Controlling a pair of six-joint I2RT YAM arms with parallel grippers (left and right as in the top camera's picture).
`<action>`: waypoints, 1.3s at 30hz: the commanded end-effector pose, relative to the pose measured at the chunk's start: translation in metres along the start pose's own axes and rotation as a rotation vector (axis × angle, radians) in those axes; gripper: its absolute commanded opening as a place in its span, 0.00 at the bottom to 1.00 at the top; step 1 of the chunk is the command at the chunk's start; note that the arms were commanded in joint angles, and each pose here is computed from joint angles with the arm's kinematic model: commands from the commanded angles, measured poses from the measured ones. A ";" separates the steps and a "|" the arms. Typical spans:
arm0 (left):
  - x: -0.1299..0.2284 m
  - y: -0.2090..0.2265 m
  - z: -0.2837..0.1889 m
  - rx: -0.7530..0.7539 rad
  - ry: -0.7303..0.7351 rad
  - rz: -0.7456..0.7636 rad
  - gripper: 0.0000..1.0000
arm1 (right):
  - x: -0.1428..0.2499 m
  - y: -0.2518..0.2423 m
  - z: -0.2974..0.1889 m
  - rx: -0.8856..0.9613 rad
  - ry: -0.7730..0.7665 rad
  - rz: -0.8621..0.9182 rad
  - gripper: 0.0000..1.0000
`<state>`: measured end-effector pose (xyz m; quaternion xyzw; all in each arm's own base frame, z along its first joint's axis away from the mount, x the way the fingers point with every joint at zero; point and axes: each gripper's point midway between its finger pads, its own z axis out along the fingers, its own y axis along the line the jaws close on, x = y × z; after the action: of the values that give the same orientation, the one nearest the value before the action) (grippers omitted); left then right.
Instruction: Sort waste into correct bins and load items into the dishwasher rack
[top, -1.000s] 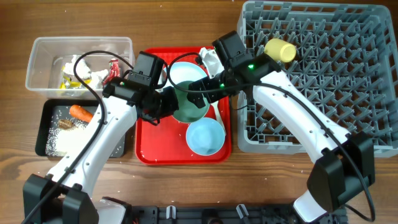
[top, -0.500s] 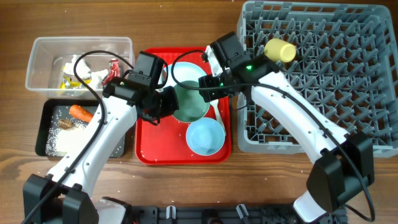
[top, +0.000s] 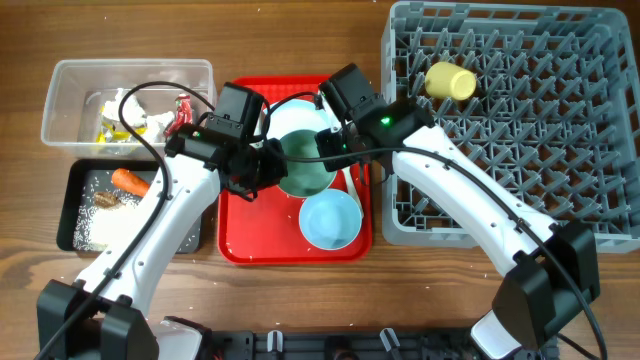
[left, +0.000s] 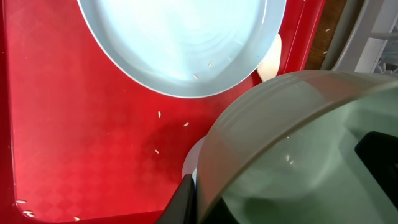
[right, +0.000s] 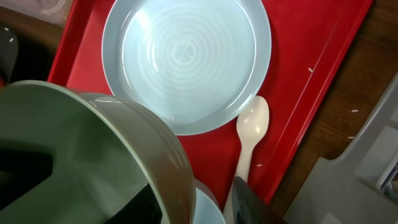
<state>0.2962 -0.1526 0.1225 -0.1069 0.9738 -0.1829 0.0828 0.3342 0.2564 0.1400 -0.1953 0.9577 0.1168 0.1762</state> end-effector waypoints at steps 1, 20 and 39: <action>-0.003 -0.008 -0.006 0.026 -0.014 -0.004 0.04 | -0.014 0.002 -0.017 0.006 -0.062 -0.004 0.29; -0.023 -0.027 -0.039 0.119 -0.093 0.024 0.51 | -0.044 -0.020 -0.027 0.100 -0.185 0.064 0.04; -0.049 -0.012 -0.123 0.163 -0.367 -0.018 1.00 | -0.082 -0.380 -0.248 1.324 -0.601 0.320 0.04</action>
<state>0.3181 -0.1127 0.2408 -0.1413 0.9251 -0.2429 0.2553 0.4945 -0.0759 0.3432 0.1361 0.7641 -0.3161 0.5457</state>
